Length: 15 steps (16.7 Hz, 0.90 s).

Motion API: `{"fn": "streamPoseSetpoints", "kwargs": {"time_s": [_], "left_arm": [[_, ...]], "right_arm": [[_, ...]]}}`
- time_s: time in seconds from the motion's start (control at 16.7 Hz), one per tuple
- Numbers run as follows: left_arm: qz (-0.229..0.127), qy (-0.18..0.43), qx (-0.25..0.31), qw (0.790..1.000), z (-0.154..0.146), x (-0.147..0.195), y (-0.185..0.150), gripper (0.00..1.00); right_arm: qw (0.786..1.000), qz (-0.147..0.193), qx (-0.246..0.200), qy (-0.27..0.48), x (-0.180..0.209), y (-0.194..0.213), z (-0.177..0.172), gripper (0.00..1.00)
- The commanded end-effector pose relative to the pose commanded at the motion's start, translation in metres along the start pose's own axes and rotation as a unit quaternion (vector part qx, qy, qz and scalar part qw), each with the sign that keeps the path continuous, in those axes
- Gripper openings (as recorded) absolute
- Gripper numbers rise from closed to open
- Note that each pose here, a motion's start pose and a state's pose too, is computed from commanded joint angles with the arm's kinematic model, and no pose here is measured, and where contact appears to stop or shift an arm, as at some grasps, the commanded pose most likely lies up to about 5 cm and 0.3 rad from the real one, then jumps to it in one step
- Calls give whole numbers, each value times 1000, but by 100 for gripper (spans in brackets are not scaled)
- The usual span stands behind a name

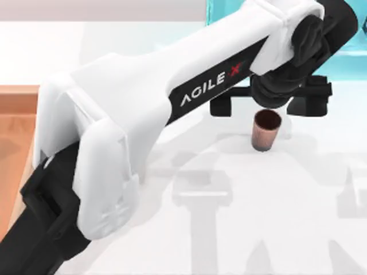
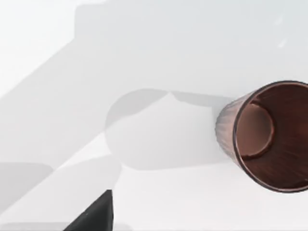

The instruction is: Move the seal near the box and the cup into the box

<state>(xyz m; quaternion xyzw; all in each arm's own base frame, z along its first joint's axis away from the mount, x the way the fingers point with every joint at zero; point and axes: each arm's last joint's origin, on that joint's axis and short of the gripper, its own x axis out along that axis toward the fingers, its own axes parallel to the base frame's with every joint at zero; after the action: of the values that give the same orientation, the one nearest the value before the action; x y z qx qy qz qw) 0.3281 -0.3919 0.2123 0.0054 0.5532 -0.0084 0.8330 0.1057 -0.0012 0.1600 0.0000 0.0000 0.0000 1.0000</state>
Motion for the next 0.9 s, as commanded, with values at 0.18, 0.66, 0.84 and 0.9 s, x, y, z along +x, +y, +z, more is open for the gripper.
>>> {"fn": "streamPoseSetpoints", "kwargs": {"time_s": [0.18,0.66,0.84,0.9], "left_arm": [[1,2,0,1000,0,2,1,100],[0,0,0,1000,0,75,0,100],[0,0,0,1000,0,80,0,100],[0,0,0,1000,0,80,0,100]], "right_arm": [[1000,0,0,0,0,0,0,100],[1000,0,0,0,0,0,0,100],[1000,0,0,0,0,0,0,100],[1000,0,0,0,0,0,0,100]]}}
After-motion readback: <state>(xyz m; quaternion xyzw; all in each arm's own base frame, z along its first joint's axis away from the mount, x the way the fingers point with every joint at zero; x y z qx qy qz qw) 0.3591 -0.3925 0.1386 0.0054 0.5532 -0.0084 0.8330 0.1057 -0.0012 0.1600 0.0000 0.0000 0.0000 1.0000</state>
